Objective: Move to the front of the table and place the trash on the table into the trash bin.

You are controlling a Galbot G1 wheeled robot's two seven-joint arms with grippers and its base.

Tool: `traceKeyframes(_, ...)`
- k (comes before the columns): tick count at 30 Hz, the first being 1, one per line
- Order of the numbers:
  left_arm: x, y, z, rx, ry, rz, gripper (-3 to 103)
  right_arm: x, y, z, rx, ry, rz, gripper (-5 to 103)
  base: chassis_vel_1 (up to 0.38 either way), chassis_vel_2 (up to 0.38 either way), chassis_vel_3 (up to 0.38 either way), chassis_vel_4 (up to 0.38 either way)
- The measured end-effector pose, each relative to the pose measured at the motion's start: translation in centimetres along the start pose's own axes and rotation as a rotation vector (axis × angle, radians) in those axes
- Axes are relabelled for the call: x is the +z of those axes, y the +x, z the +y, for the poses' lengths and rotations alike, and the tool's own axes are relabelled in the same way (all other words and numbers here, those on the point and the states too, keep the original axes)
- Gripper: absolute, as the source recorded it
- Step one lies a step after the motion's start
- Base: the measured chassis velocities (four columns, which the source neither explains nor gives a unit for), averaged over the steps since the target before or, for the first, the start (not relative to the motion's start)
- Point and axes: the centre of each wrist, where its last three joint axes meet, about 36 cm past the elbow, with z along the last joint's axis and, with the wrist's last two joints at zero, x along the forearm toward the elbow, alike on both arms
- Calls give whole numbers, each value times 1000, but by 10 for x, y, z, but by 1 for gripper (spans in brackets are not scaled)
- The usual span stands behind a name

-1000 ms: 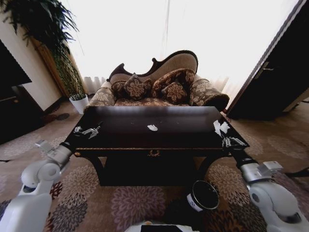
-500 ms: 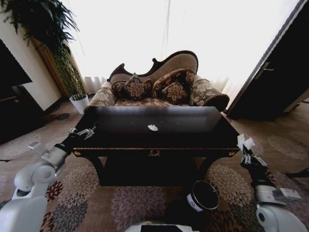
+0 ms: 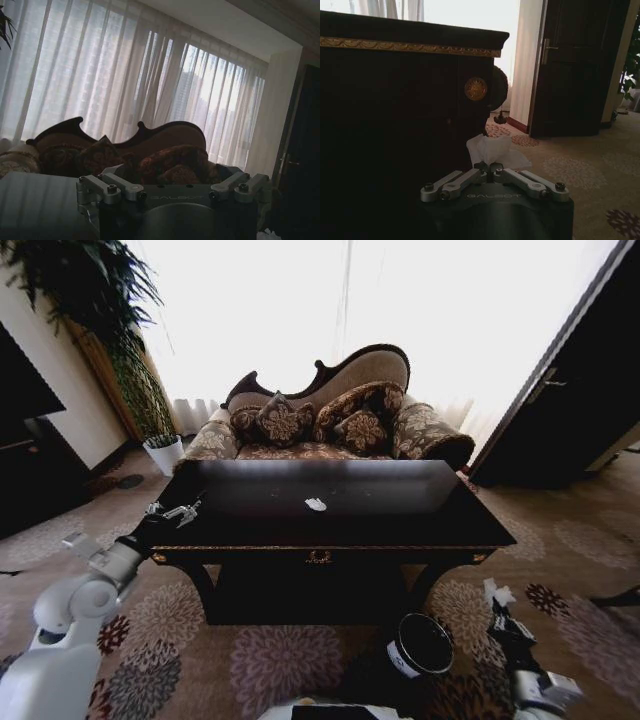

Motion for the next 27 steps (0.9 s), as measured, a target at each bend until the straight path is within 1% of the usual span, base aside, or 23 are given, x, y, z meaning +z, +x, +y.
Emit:
traceKeyframes(4, 0, -1, 0, 3, 1, -4, 100, 51, 0, 2, 4, -11, 117, 1, 0, 0, 0, 0)
traceKeyframes(5, 0, -1, 0, 3, 1, -4, 100, 51, 0, 2, 4, -11, 117, 1, 0, 0, 0, 0)
traceKeyframes(8, -1, -1, -1, 4, 1, -7, 100, 82, -2, 9, -7, -30, 180, 1, 0, 0, 0, 0)
traceKeyframes(10, -2, 0, -1, 3, 1, -8, 100, 87, -2, 11, -10, -32, 189, 1, 0, 0, 0, 0)
traceKeyframes(13, -5, 3, 0, 0, -2, -12, 100, 108, -5, 21, -21, -42, 236, 1, 0, 0, 0, 0)
traceKeyframes(15, -5, 3, 0, 0, -3, -13, 100, 111, -6, 23, -22, -46, 241, 1, 0, 0, 0, 0)
traceKeyframes(18, -7, 5, -1, 0, -5, -12, 100, 124, -12, 32, -27, -61, 260, 1, 0, 0, 0, 0)
traceKeyframes(24, -8, 9, -1, -4, -9, -7, 100, 140, -17, 38, -25, -62, 276, 1, 0, 0, 0, 0)
traceKeyframes(27, -10, 11, 0, -8, -14, -4, 100, 151, -21, 44, -27, -73, 290, 1, 0, 0, 0, 0)
